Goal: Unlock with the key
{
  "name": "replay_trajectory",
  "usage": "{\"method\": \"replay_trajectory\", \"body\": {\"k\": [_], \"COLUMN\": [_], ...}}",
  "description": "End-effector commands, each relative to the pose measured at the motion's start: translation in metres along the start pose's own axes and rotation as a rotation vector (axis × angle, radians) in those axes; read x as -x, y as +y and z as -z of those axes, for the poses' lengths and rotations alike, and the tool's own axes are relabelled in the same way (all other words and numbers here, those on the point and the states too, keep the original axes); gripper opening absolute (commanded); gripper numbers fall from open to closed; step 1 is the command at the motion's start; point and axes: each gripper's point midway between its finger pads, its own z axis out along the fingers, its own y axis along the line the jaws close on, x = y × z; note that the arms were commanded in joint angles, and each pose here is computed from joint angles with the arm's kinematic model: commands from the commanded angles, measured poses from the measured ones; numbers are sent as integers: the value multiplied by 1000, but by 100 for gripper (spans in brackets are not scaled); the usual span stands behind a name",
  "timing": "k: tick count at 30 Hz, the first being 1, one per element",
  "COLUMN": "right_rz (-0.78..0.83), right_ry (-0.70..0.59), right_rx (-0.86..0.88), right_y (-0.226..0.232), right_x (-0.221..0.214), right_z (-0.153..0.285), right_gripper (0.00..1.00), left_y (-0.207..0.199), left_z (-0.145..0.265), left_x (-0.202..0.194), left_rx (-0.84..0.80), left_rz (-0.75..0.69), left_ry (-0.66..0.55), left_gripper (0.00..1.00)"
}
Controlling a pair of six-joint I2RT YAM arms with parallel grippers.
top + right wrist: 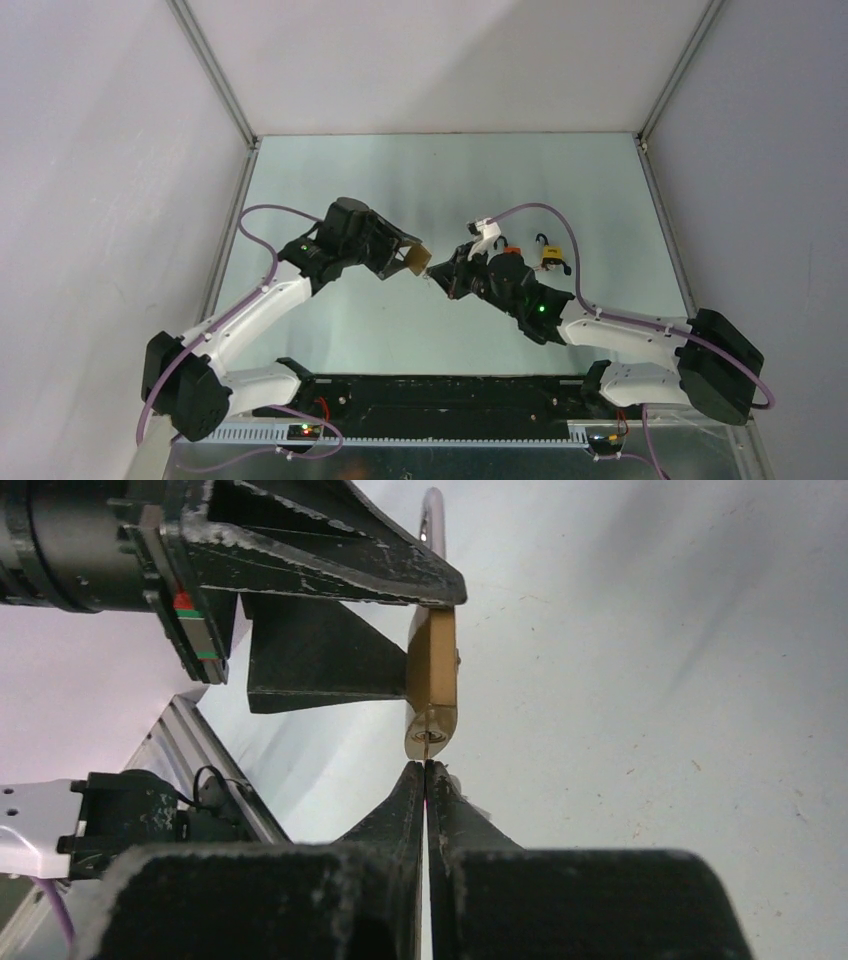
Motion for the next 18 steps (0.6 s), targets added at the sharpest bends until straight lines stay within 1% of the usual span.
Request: {"method": "replay_trajectory", "body": {"k": [1, 7, 10, 11, 12, 15, 18], "right_rz": [-146, -384, -485, -500, -538, -589, -667], "right_ry": [-68, -48, -33, -26, -27, -10, 25], "right_rx": [76, 179, 238, 270, 277, 331, 355], "right_y": [19, 28, 34, 38, 37, 40, 40], "right_x": [32, 47, 55, 56, 61, 66, 66], "right_z": [-9, -12, -11, -10, -10, -9, -10], "right_gripper": [0, 0, 0, 0, 0, 0, 0], "left_y": [-54, -72, -80, -76, -83, -86, -92], "left_z": [36, 60, 69, 66, 71, 73, 79], "left_x": [-19, -17, -17, -19, -20, -24, -23], "left_rx": [-215, -378, -475, -482, -527, -571, -614], "left_rz": [-71, -93, -93, -90, -86, -97, -135], "left_ry": [48, -9, -18, -5, -2, 22, 7], "left_gripper": [0, 0, 0, 0, 0, 0, 0]}}
